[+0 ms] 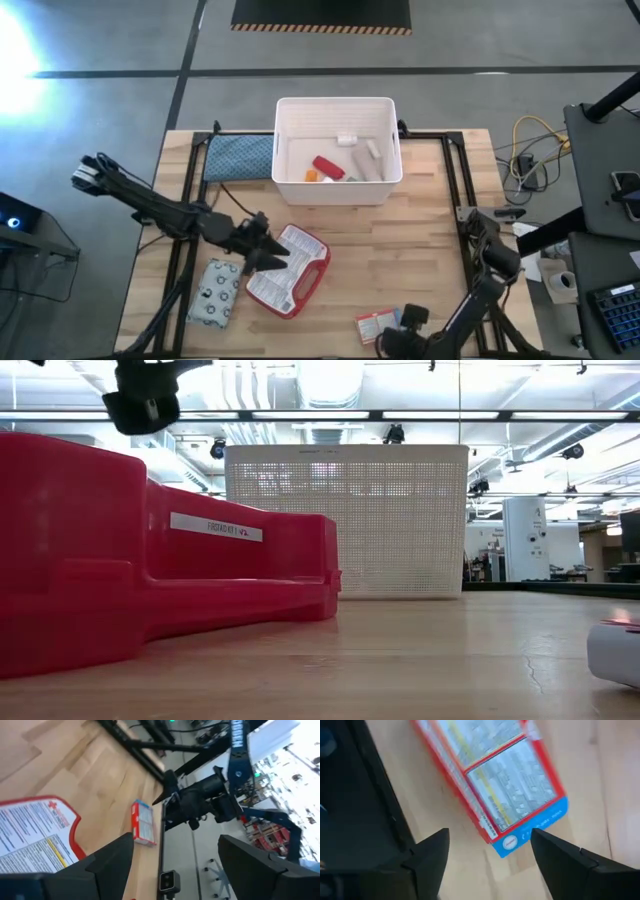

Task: Pick & place medical supplies in basket/bin
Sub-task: Put the red medicine box into the white bin

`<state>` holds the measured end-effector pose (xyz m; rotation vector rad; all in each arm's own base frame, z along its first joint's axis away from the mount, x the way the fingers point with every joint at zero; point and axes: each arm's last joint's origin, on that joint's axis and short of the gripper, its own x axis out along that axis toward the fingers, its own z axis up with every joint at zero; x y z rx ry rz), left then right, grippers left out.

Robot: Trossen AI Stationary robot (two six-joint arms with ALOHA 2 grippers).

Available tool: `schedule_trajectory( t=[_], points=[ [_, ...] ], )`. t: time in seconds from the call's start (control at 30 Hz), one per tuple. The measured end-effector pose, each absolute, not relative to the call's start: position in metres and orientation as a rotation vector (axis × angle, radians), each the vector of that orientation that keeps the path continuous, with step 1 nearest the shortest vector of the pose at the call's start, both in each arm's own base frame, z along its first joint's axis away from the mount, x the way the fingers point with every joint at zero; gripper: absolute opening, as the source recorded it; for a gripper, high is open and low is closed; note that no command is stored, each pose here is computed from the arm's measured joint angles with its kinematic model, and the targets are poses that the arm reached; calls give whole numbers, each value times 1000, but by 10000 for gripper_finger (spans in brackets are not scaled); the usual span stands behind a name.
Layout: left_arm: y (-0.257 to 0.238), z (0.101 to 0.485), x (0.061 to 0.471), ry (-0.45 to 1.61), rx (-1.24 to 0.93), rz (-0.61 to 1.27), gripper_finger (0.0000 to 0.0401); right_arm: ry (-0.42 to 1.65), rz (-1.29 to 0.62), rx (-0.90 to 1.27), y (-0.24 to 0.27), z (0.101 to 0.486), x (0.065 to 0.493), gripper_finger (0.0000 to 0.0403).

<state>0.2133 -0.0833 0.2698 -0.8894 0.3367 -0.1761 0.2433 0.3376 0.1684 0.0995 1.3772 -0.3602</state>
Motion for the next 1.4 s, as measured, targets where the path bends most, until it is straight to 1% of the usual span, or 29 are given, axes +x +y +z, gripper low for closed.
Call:
schedule_trajectory(
  t=[0.1,0.2,0.33,0.4,0.5,0.63,0.73,0.83,0.9,0.97,1.07,1.13,1.2,1.3,1.4],
  points=[
    [-89,266,228,375,-892,-154,269,1413,-357,23,338,154,243,282],
    [-97,266,245,400,-884,-145,269,1396,-416,44,337,155,243,284],
    [-107,269,270,413,-840,-147,269,1290,-532,39,330,157,242,274],
    [-113,272,283,414,-805,-158,269,1226,-555,10,328,156,243,268],
    [-121,277,302,425,-743,-176,269,1182,-596,-21,319,153,248,261],
    [-128,286,325,483,-656,-210,269,1135,-801,51,299,154,254,253],
    [-129,293,339,547,-596,-254,269,1112,-910,128,290,167,251,249],
    [-130,301,351,569,-536,-318,269,1101,-878,225,294,184,241,246],
    [-131,305,358,573,-508,-367,269,1096,-832,331,302,193,231,244],
    [-133,306,367,576,-501,-410,269,1090,-791,501,311,201,222,243],
    [-136,299,378,596,-479,-432,269,1054,-715,861,326,202,211,242],
    [-139,289,387,614,-448,-434,269,1006,-666,1085,336,193,208,242],
    [-142,277,394,640,-434,-431,269,982,-599,1219,341,181,209,242],
    [-145,258,404,685,-430,-426,269,949,-554,1297,342,160,217,242],
    [-148,242,411,722,-428,-418,269,904,-574,1307,335,147,221,242]
  ],
)
